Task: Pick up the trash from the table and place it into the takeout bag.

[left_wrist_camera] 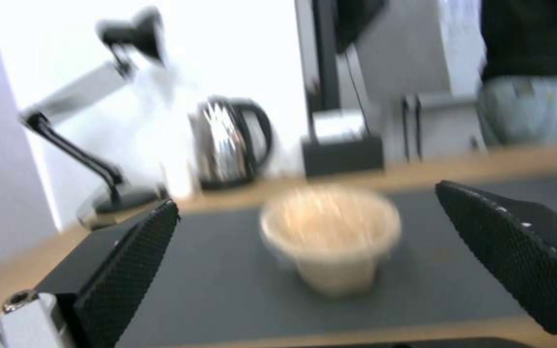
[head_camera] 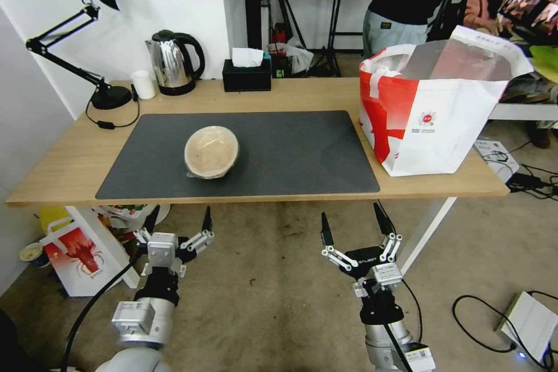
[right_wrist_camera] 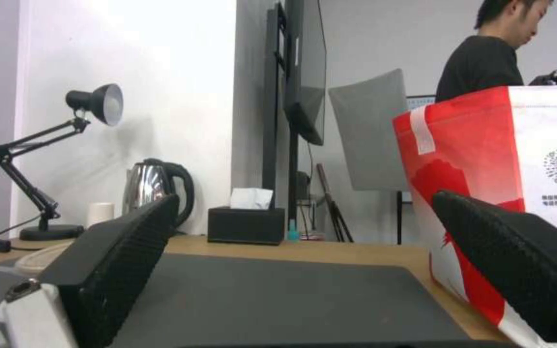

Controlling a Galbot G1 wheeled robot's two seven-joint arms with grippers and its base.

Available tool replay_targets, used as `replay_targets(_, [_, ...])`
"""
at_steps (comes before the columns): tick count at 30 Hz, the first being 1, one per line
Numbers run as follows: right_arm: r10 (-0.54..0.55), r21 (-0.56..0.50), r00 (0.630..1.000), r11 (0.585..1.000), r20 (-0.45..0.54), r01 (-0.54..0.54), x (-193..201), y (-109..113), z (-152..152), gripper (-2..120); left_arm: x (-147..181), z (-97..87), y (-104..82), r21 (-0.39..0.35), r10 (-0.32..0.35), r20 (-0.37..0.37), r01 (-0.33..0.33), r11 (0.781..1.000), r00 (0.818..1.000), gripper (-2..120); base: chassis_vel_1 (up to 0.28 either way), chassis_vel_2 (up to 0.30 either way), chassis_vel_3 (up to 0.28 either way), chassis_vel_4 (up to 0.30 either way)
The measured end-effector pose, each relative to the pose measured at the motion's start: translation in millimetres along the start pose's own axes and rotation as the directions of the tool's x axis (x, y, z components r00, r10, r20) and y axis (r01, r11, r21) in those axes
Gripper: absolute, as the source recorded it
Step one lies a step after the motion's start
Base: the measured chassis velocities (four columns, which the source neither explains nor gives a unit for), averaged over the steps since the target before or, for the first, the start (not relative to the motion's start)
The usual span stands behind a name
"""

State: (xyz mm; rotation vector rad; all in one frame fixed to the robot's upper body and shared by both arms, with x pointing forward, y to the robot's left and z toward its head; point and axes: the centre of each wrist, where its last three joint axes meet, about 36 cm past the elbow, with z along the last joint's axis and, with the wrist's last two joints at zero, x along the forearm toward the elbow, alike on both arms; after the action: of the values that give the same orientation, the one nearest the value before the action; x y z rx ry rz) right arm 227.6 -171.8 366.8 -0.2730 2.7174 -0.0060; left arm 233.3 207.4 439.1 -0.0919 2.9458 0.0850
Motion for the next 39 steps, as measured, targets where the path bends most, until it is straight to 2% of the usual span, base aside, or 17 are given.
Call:
replay_targets(1, [0.0,0.0,1.0,1.0,0.0,0.0,0.0,0.0,0.0,100,-1.0,-1.2,-3.1,0.005,-0.02,0.041,0.02,1.0,0.999,100,0.0,0.0,0.0,0.0])
replay_targets(2, [0.0,0.0,1.0,1.0,0.0,0.0,0.0,0.0,0.0,100,-1.0,-1.2,-3.1,0.005,-0.02,0.041,0.02,1.0,0.999,100,0.0,0.0,0.0,0.0])
replay_targets(3, [0.0,0.0,1.0,1.0,0.0,0.0,0.0,0.0,0.0,100,-1.9,-2.2,-5.6,0.011,-0.036,0.075,0.035,0.999,0.997,100,0.0,0.0,0.0,0.0])
replay_targets(6, [0.0,0.0,1.0,1.0,0.0,0.0,0.0,0.0,0.0,100,-5.2,-6.1,-15.0,0.044,-0.098,0.199,0.091,0.995,0.975,100,0.0,0.0,0.0,0.0])
replay_targets(8, [0.0,0.0,1.0,1.0,0.0,0.0,0.0,0.0,0.0,100,-5.9,-7.2,-17.2,0.054,-0.113,0.227,0.103,0.993,0.967,100,0.0,0.0,0.0,0.0])
replay_targets(11, [0.0,0.0,1.0,1.0,0.0,0.0,0.0,0.0,0.0,100,-9.0,-11.4,-26.0,0.103,-0.175,0.338,0.149,0.984,0.925,100,0.0,0.0,0.0,0.0])
replay_targets(12, [0.0,0.0,1.0,1.0,0.0,0.0,0.0,0.0,0.0,100,-9.0,-11.4,-26.0,0.103,-0.175,0.338,0.149,0.984,0.925,100,0.0,0.0,0.0,0.0])
replay_targets(16, [0.0,0.0,1.0,1.0,0.0,0.0,0.0,0.0,0.0,100,-12.7,-16.9,-36.1,0.176,-0.249,0.453,0.188,0.966,0.856,100,0.0,0.0,0.0,0.0])
replay_targets(19, [0.0,0.0,1.0,1.0,0.0,0.0,0.0,0.0,0.0,100,-12.9,-17.3,-37.0,0.184,-0.256,0.462,0.191,0.964,0.849,100,0.0,0.0,0.0,0.0])
replay_targets(27, [0.0,0.0,1.0,1.0,0.0,0.0,0.0,0.0,0.0,100,-13.1,-20.5,-35.9,0.198,-0.27,0.459,0.199,0.96,0.846,100,0.0,0.0,0.0,0.0])
replay_targets(29, [0.0,0.0,1.0,1.0,0.0,0.0,0.0,0.0,0.0,100,-12.6,-28.2,-30.2,0.218,-0.283,0.419,0.208,0.954,0.863,100,0.0,0.0,0.0,0.0])
replay_targets(30, [0.0,0.0,1.0,1.0,0.0,0.0,0.0,0.0,0.0,100,-12.6,-28.2,-30.2,0.218,-0.283,0.419,0.208,0.954,0.863,100,0.0,0.0,0.0,0.0])
replay_targets(33, [0.0,0.0,1.0,1.0,0.0,0.0,0.0,0.0,0.0,100,-11.4,-41.8,-20.0,0.247,-0.297,0.335,0.22,0.944,0.894,100,0.0,0.0,0.0,0.0])
replay_targets(34, [0.0,0.0,1.0,1.0,0.0,0.0,0.0,0.0,0.0,100,-11.4,-41.8,-20.0,0.247,-0.297,0.335,0.22,0.944,0.894,100,0.0,0.0,0.0,0.0])
replay_targets(37, [0.0,0.0,1.0,1.0,0.0,0.0,0.0,0.0,0.0,100,-9.9,-58.0,-10.2,0.276,-0.293,0.237,0.225,0.934,0.926,100,0.0,0.0,0.0,0.0])
replay_targets(38, [0.0,0.0,1.0,1.0,0.0,0.0,0.0,0.0,0.0,100,-9.9,-58.0,-10.2,0.276,-0.293,0.237,0.225,0.934,0.926,100,0.0,0.0,0.0,0.0])
replay_targets(39, [0.0,0.0,1.0,1.0,0.0,0.0,0.0,-0.1,0.0,100,-9.3,-64.7,-6.5,0.283,-0.284,0.201,0.222,0.933,0.937,100,0.0,0.0,0.0,0.0])
